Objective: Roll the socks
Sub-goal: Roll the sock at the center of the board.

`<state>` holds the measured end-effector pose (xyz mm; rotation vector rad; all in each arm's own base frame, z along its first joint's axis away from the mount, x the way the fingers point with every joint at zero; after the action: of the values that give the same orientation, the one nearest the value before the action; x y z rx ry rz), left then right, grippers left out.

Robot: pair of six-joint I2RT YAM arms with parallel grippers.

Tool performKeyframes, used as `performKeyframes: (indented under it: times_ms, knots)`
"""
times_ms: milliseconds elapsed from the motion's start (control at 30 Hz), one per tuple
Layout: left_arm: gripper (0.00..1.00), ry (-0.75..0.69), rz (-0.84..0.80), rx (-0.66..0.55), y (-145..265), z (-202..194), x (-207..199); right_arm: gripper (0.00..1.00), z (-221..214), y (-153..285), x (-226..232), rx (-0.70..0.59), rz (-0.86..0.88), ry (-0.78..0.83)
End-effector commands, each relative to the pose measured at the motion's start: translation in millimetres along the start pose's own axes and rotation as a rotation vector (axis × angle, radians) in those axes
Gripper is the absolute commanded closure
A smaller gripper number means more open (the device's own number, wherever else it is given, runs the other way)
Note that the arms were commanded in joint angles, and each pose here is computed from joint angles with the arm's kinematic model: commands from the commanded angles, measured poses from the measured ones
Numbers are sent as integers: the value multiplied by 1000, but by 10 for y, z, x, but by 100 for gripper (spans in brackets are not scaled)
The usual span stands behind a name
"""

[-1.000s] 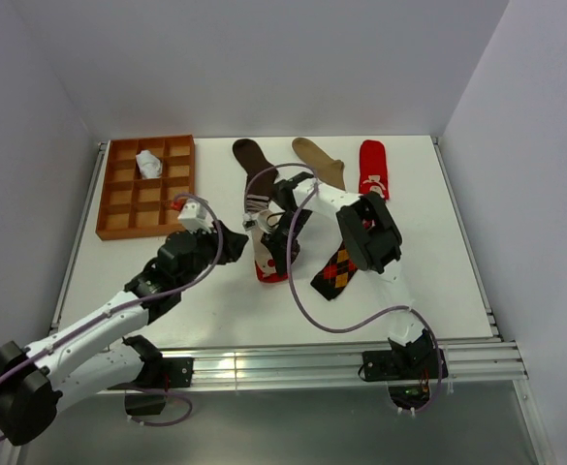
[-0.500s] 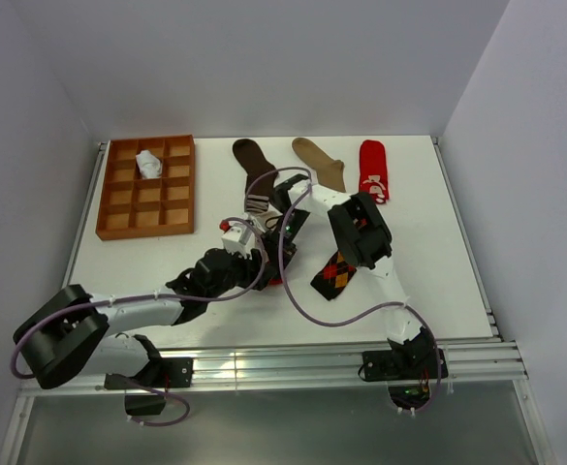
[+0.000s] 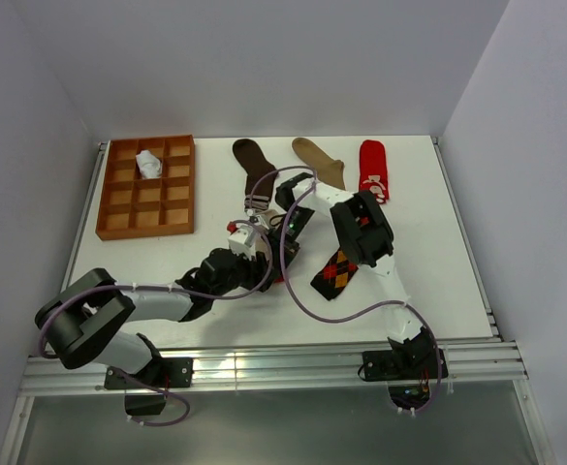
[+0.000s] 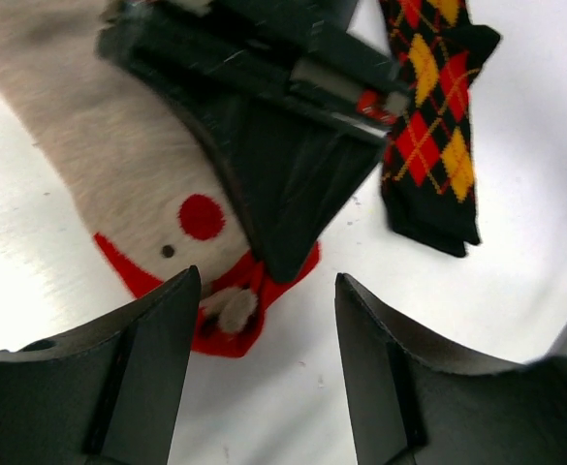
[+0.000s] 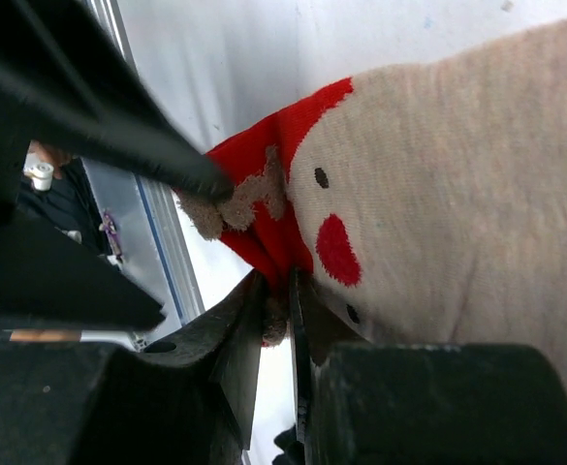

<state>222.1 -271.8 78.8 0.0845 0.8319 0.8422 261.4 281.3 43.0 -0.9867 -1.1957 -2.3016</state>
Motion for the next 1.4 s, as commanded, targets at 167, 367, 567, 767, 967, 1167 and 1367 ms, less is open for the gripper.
performKeyframes:
  times_ms: [167,367,567,767,967,1167,1367]
  knots:
    - [37,9,-74,-14,-82,103,13,77,-46,120,188,-5,53,-89]
    - [40,27,-106,57,-141,-53,12,77,-5,162,172,-20,45,-98]
    - [40,61,-107,45,-103,-89,55,78,26,239,138,-45,33,-111]
    - [42,77,-109,63,-115,-117,78,78,47,325,49,-83,25,-156]
    - [50,99,-67,64,-190,-93,117,78,35,349,24,-94,26,-173]
    - [65,154,-9,80,-260,-57,132,79,-31,324,-3,-81,7,-186]
    - [88,209,84,142,-274,-81,168,78,-34,353,-43,-79,-66,-176]
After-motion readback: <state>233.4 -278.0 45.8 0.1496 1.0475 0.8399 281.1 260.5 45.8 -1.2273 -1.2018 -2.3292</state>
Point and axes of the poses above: each gripper's point midway between its finger pads, its own y axis back along the fingers, its own x axis along the line the jaws close on, z = x × y, the point moved 3 cm from there along y, back along the fingers, and after that the axes turned 14 degrees about y, right-handed, at the moved point
